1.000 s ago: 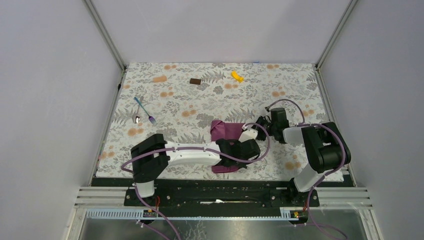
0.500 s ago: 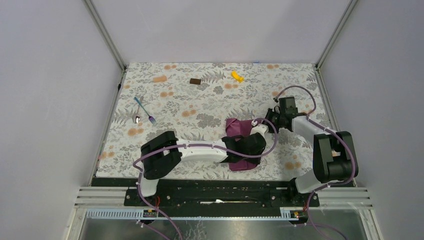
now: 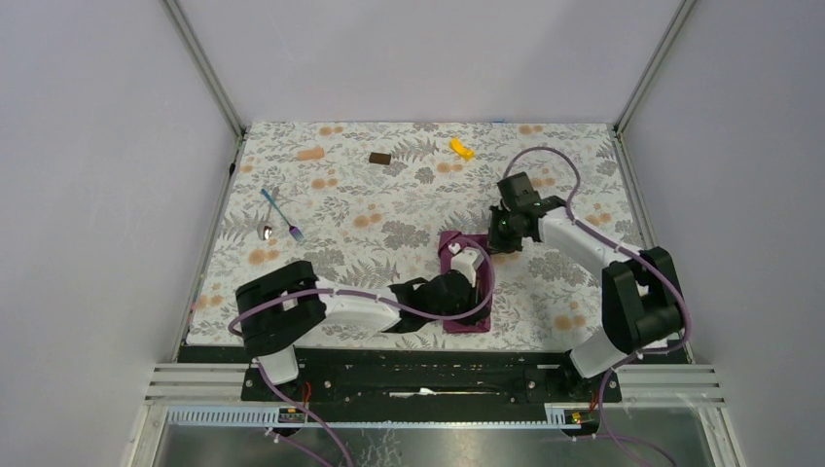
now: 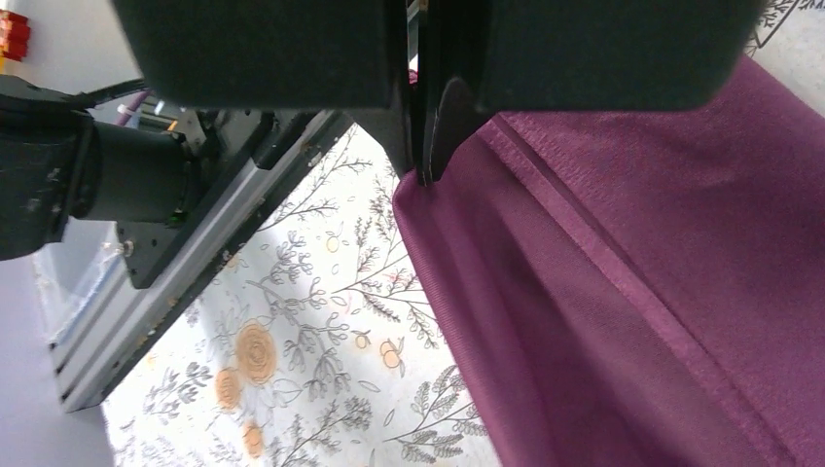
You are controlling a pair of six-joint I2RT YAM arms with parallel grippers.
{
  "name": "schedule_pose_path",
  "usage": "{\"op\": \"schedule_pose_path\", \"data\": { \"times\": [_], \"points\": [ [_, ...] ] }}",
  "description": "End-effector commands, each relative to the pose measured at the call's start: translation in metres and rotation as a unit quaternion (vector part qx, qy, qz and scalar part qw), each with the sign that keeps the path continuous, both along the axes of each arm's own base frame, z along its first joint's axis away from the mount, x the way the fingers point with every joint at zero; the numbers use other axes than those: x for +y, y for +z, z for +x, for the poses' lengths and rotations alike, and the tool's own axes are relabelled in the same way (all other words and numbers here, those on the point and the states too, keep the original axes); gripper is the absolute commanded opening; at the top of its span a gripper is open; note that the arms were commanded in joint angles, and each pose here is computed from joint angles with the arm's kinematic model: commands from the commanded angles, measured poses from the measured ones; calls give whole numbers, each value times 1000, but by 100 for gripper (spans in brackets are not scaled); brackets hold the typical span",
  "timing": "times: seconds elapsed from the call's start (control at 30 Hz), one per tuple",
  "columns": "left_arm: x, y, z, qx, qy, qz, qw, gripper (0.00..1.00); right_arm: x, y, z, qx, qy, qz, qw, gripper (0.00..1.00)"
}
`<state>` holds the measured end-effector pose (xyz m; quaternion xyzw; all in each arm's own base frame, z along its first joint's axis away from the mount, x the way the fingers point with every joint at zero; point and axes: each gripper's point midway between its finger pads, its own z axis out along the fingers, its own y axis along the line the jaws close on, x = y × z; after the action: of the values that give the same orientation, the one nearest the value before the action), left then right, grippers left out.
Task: Fold the napkin into a case and place the utensils inside
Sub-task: Fold the 2/3-rectangle-folded napkin at the center of the board.
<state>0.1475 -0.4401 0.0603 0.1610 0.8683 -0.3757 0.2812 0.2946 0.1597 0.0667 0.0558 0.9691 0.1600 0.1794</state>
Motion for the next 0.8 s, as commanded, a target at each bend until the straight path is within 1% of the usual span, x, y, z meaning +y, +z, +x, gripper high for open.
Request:
{"op": "schedule_pose_path", "data": {
  "times": [0.0,0.17,0.4,0.53,0.63,0.7,0.77],
  "points": [
    [-10,40,-5,-12,-9,-95,995,0,12,9,10,-7,-15,-48,999,0],
    [0,37,-10,-6,-11,-117,993,0,29,14,12,-15,-15,-93,995,0],
    [15,36,-19,-4,-15,-147,989,0,61,19,14,-19,3,-130,991,0],
    [26,30,-23,-2,-11,-156,988,0,83,20,15,-22,19,-150,988,0],
    [36,22,-24,-3,-6,-147,989,0,95,17,13,-20,30,-162,986,0],
    [43,19,-25,-7,-4,-143,990,5,100,16,13,-21,31,-160,986,0],
    [50,15,-28,-8,-9,-136,991,15,105,16,13,-25,34,-148,988,0]
  ]
}}
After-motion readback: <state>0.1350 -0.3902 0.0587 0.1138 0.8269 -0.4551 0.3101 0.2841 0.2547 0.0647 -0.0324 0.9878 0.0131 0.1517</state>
